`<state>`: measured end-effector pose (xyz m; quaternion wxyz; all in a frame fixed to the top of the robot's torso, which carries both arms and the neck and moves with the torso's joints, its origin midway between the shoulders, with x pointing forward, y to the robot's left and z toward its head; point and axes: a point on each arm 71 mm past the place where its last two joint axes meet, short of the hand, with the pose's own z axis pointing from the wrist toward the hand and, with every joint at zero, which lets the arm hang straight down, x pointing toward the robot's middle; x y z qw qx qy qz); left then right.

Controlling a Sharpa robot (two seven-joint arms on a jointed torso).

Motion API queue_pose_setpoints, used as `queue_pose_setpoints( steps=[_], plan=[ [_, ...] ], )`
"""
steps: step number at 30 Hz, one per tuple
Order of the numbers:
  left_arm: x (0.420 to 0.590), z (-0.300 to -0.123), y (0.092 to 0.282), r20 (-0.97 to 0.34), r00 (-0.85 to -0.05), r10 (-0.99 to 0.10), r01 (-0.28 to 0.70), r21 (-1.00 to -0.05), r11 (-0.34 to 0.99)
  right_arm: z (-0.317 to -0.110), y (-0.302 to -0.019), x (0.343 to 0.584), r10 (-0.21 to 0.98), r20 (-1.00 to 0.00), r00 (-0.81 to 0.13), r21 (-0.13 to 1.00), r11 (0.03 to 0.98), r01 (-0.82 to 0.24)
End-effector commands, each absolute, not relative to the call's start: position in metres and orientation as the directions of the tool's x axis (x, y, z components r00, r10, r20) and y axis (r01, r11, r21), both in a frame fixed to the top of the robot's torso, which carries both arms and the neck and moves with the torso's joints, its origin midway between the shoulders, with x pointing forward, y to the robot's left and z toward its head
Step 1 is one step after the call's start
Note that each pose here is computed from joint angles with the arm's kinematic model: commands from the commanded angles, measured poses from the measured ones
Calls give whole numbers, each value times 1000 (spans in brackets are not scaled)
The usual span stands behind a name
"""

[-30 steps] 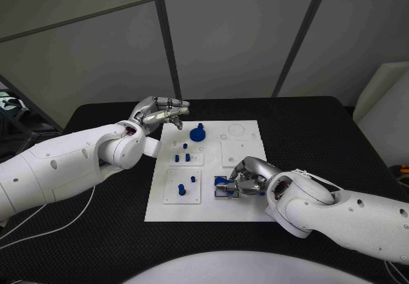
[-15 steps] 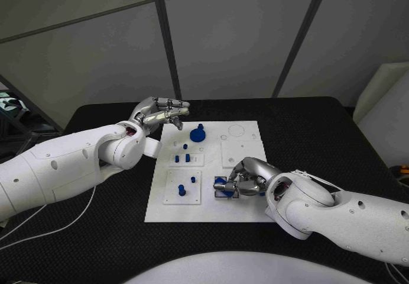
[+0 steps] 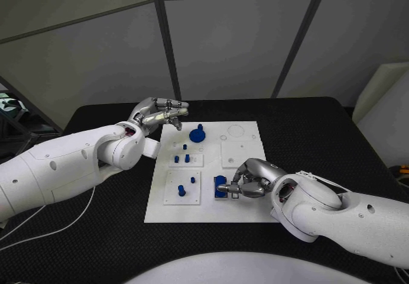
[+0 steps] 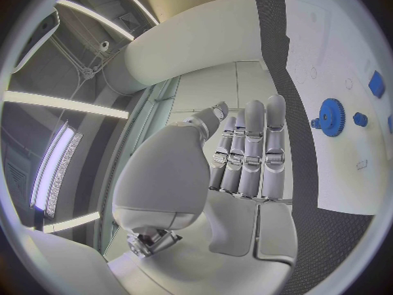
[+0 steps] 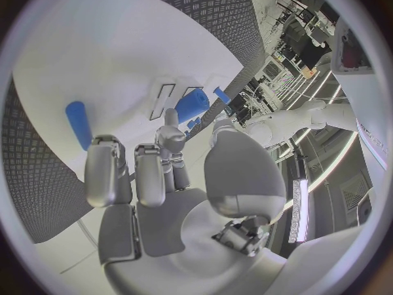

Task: Assemble the parts on the task board

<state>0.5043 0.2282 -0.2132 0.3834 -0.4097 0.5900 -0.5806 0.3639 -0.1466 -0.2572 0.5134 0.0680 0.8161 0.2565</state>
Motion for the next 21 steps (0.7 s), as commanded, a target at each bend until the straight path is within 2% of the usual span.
queue_pose_setpoints(
  steps=[1, 21],
  plan=[
    [505, -212, 228, 29, -377, -926, -37, -999, -16, -256, -145, 363, 334, -818, -469, 460, 869, -183],
    [505, -213, 227, 29, -379, -925, -39, -999, -16, -261, -143, 369, 323, -827, -461, 443, 879, -178]
  ],
)
